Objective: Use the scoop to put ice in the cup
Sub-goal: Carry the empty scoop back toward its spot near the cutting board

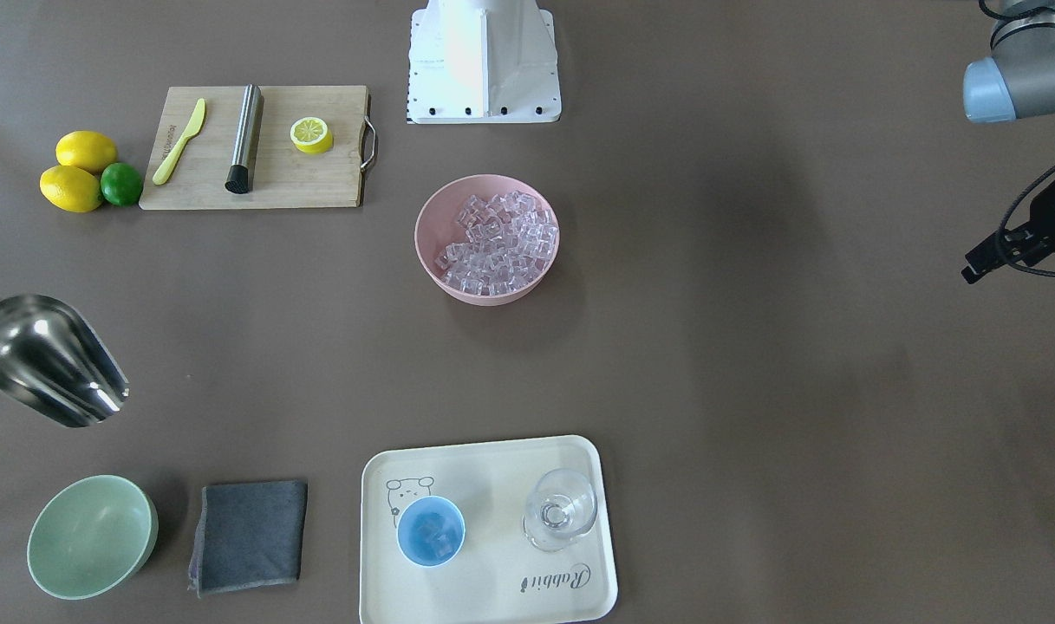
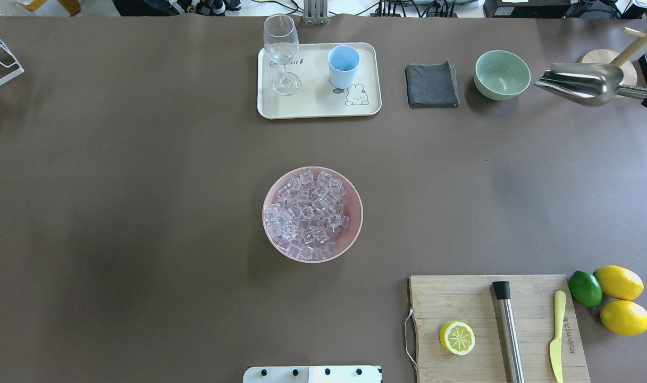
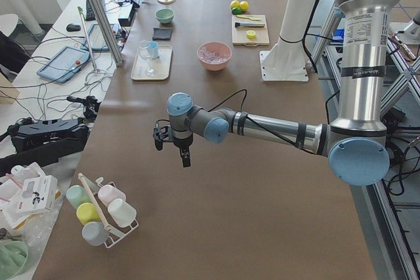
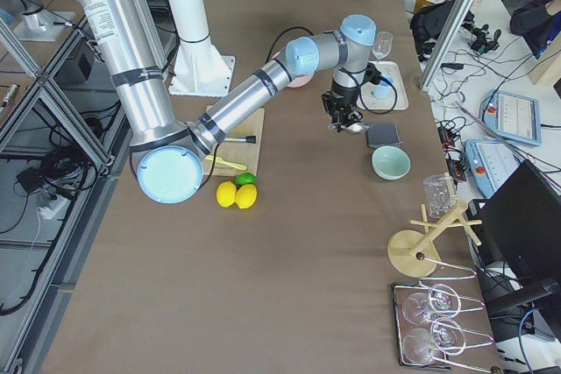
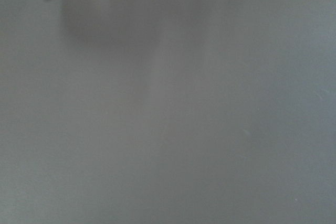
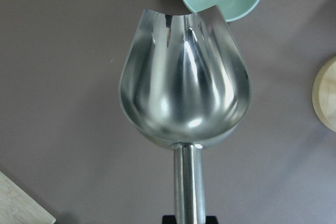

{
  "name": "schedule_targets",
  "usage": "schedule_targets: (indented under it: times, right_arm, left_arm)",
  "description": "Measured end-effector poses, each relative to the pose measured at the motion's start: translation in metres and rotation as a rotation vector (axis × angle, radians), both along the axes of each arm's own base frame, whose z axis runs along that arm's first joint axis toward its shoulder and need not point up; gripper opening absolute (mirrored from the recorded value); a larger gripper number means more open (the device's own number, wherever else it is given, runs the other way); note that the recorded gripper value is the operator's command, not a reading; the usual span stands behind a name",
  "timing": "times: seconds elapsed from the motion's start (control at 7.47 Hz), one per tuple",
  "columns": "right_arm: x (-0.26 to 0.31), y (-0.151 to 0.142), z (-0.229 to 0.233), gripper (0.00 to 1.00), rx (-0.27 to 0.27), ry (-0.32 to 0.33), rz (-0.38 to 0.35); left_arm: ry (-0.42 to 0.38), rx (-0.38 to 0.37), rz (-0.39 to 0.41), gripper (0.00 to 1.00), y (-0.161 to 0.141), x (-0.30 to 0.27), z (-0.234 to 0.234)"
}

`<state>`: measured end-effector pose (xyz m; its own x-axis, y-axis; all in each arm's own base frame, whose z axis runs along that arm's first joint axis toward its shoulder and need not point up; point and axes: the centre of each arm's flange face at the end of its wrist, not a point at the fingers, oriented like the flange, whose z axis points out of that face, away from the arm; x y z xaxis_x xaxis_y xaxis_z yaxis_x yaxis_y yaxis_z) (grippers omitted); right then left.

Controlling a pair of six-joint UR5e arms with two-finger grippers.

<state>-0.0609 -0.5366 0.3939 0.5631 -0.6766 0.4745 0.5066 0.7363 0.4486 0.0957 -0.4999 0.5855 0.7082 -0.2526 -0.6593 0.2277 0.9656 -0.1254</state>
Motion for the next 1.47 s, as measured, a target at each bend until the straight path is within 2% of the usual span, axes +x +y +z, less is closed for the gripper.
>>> schedule_targets:
  times: [0.13,0.27,0.4,0.67,0.94,1.07,1.2,1.47]
  right_arm:
    - [0.024,0.010,0.023,0.00,-0.021,0.005,0.015]
    - [0.033,0.016,0.031,0.00,-0.058,-0.014,0.047]
    - [0.030,0.027,0.023,0.00,-0.127,-0.056,0.129]
    - [-0.022,0.047,-0.013,0.00,-0.282,-0.112,0.281]
    - [-0.105,0.064,-0.037,0.00,-0.410,-0.132,0.469]
    - [-0.142,0.072,-0.037,0.00,-0.450,-0.124,0.557]
    - [-0.174,0.083,-0.032,0.00,-0.458,-0.093,0.634]
    - [-0.227,0.111,-0.023,0.00,-0.441,-0.038,0.757]
  left_arm:
    - [0.000,0.012,0.001,0.97,-0.002,-0.025,0.013]
    - [0.019,0.053,0.053,0.97,-0.003,-0.056,0.031]
    - [0.054,0.077,0.095,0.97,0.000,-0.089,0.049]
    - [0.125,0.128,0.155,0.97,0.008,-0.129,0.073]
    - [0.138,0.143,0.166,0.97,0.011,-0.141,0.077]
    - [0.138,0.142,0.161,0.97,0.014,-0.145,0.079]
    - [0.138,0.131,0.150,0.97,0.022,-0.151,0.085]
    - [0.135,0.123,0.140,0.97,0.028,-0.156,0.089]
